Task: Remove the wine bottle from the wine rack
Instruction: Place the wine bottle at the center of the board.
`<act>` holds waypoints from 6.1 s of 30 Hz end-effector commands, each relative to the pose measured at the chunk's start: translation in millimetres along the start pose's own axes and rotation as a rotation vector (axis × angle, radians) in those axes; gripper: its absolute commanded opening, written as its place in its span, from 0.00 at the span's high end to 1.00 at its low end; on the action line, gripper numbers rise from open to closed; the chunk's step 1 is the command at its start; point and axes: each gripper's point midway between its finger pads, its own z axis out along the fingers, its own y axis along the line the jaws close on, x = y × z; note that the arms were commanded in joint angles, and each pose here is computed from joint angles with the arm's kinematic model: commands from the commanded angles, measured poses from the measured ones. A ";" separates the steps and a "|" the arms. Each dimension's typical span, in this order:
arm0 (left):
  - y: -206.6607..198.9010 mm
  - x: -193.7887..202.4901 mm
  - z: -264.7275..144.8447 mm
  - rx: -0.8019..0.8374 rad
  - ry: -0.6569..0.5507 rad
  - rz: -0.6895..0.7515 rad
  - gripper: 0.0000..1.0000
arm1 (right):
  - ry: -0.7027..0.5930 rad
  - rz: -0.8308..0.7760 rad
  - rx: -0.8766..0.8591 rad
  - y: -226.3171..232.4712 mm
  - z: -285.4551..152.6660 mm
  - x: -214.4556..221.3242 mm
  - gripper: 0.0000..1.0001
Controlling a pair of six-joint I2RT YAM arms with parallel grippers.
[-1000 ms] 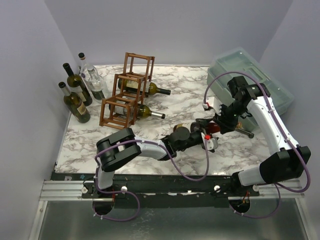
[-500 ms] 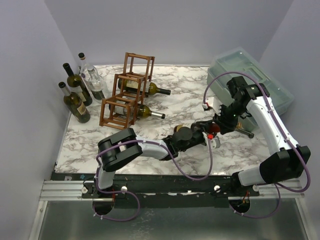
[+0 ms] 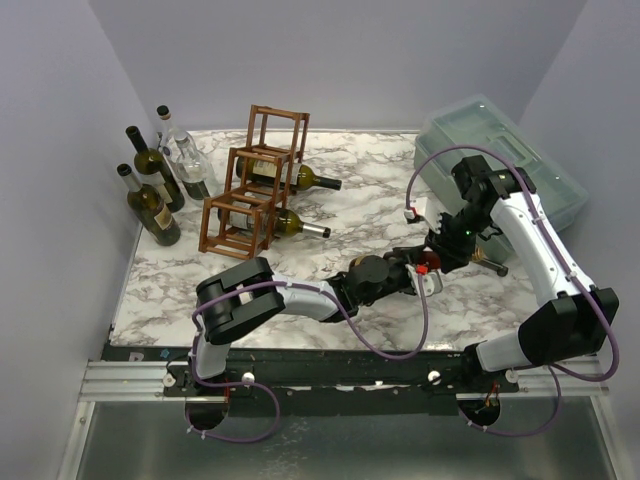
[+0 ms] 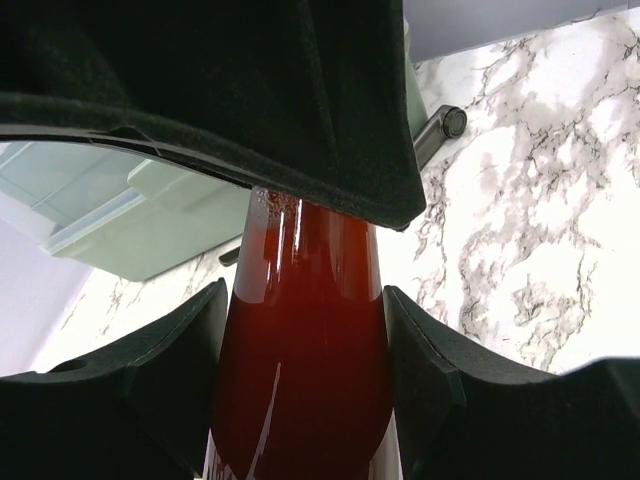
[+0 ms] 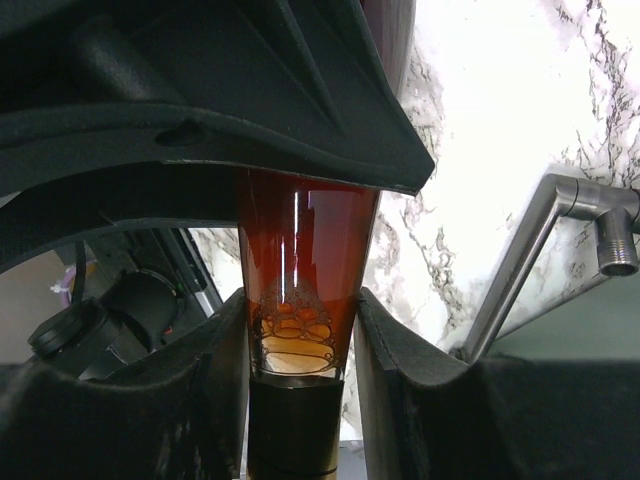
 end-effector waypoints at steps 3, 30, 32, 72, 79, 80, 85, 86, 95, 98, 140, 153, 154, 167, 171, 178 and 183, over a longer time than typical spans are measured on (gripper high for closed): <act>8.1 -6.1 -6.7 -0.074 -0.028 -0.143 1.00 | -0.281 -0.031 -0.022 10.5 -16.3 -57.7 0.46; 30.0 -5.2 -30.1 -0.199 -0.040 -0.211 1.00 | -0.877 0.832 0.227 -75.3 -100.7 -78.0 0.23; 31.9 -5.8 -30.7 -0.207 -0.042 -0.218 1.00 | -0.894 0.919 0.209 -72.4 -96.5 -70.2 0.12; 48.0 -23.4 -36.0 -0.268 -0.104 -0.318 1.00 | -1.126 1.219 0.100 -61.2 -32.6 -38.9 0.70; 48.9 -31.6 -33.5 -0.260 -0.125 -0.361 1.00 | -1.180 1.103 0.235 -71.7 -52.7 -39.9 1.00; 47.6 -32.9 -33.0 -0.254 -0.129 -0.374 1.00 | -1.190 1.085 0.253 -73.5 -57.8 -41.3 1.00; 41.6 -42.6 -33.2 -0.208 -0.154 -0.436 0.55 | -1.243 0.991 0.322 -85.0 -85.3 -50.9 1.00; 40.4 -45.2 -34.2 -0.195 -0.158 -0.447 0.44 | -1.251 0.976 0.332 -88.7 -89.6 -52.7 1.00; 35.2 -45.5 -43.2 -0.102 -0.131 -0.586 0.05 | -1.243 0.883 0.381 -110.2 -107.2 -63.9 1.00; 39.2 -44.1 -49.0 -0.106 -0.119 -0.615 0.02 | -1.251 0.824 0.416 -116.9 -116.0 -71.3 1.00; 99.1 -79.3 -203.8 -0.173 0.096 -0.813 0.01 | -1.227 0.314 0.747 -261.9 -160.8 -225.1 1.00; 99.9 -71.4 -210.2 -0.206 0.107 -0.813 0.01 | -1.275 0.283 0.796 -276.6 -183.3 -238.4 1.00; 99.8 -71.6 -210.1 -0.205 0.106 -0.813 0.01 | -1.280 0.279 0.800 -277.9 -184.0 -239.7 1.00; 101.9 -75.4 -213.9 -0.208 0.095 -0.808 0.01 | -1.324 0.171 0.935 -303.4 -191.9 -262.6 1.00; 100.9 -73.3 -215.5 -0.211 0.102 -0.808 0.01 | -1.335 0.138 0.974 -306.3 -194.0 -268.5 1.00; 100.1 -71.7 -214.9 -0.211 0.108 -0.811 0.01 | -1.345 0.089 1.020 -304.5 -195.4 -277.9 1.00; 99.3 -71.0 -213.6 -0.206 0.113 -0.812 0.01 | -1.342 0.078 1.038 -308.1 -191.7 -279.4 1.00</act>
